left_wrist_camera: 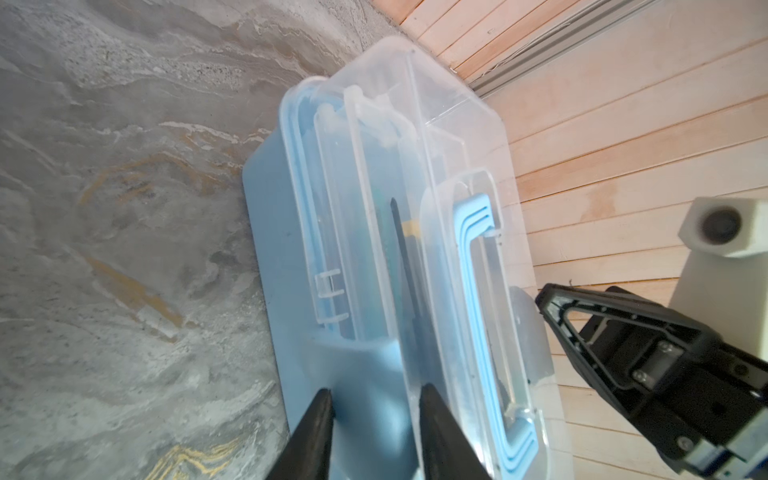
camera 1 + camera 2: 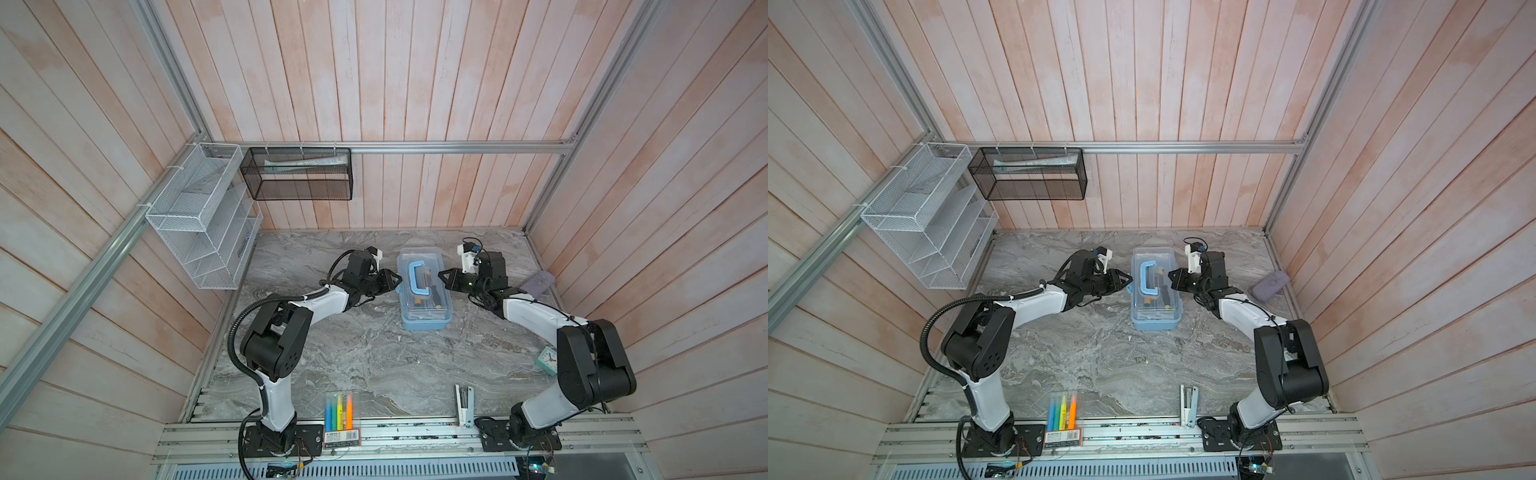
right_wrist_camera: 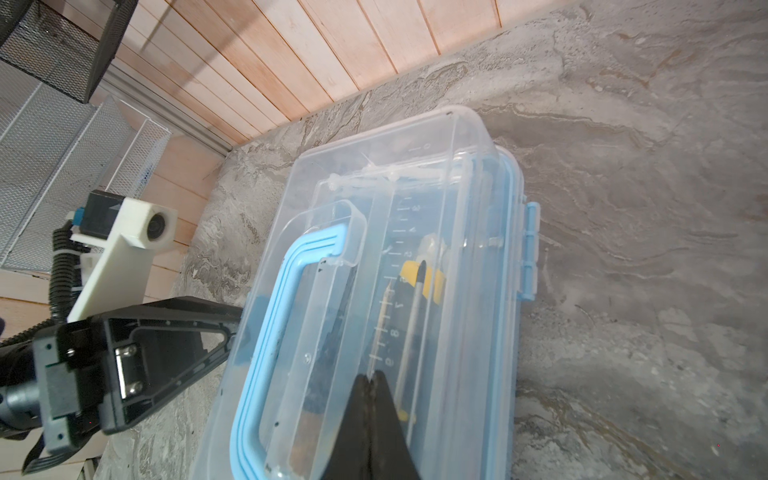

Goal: Pack the tool kit

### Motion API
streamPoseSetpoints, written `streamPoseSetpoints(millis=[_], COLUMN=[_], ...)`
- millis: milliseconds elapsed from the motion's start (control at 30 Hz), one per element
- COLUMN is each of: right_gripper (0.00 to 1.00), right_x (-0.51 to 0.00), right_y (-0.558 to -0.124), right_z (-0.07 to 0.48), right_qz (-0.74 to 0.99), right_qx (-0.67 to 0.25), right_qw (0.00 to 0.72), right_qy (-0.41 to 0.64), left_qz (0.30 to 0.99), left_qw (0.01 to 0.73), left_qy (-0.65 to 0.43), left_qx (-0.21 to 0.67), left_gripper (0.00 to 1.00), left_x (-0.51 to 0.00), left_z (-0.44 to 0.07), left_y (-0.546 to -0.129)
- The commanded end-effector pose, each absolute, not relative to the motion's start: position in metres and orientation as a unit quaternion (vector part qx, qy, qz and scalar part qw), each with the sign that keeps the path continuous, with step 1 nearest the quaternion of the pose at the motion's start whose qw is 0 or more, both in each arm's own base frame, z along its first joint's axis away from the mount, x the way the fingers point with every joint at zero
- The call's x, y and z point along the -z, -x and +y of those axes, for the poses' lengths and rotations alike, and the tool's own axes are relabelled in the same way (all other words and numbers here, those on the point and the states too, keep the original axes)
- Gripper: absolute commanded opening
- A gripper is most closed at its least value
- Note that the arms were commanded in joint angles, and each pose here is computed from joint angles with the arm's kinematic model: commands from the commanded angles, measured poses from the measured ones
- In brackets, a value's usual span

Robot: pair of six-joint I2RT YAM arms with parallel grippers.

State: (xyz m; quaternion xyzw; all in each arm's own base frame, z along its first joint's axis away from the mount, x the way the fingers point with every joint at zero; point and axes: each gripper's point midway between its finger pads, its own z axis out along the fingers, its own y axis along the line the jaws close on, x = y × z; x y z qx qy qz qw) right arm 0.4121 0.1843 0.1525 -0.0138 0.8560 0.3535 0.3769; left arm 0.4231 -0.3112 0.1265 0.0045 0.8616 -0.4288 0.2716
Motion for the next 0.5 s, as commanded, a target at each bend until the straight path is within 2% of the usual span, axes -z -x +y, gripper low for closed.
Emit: streamPoseSetpoints(millis=[0,200,467], right_gripper=[0.0,0.0,0.0], right_x=[-0.13,-0.1292,-0.1277], right_y=[-0.407,-0.407,-0.4069], right_z=[0.1825,0.1834,0.1833], right_qz=[0.875,0.875,0.876], right_qx=[-0.345,-0.346,-0.345], right_qw=[0.34,0.339,0.338], right_qy=[0.002,0.003,0.003], left_qz=[0.845,0.843,0.846], left_qw=[0.28,0.28,0.27], left_qy=[-0.019,-0.018,-0.017], left_qx=[0.455,0.459,0.46], left_gripper=[0.38,0.37,0.31], left_x=[-0.1458,-0.1467,-0.1378], left_z=[-0.3168,-0.3161,-0.3175], left_y=[-0.4164,-0.4155,-0.4142])
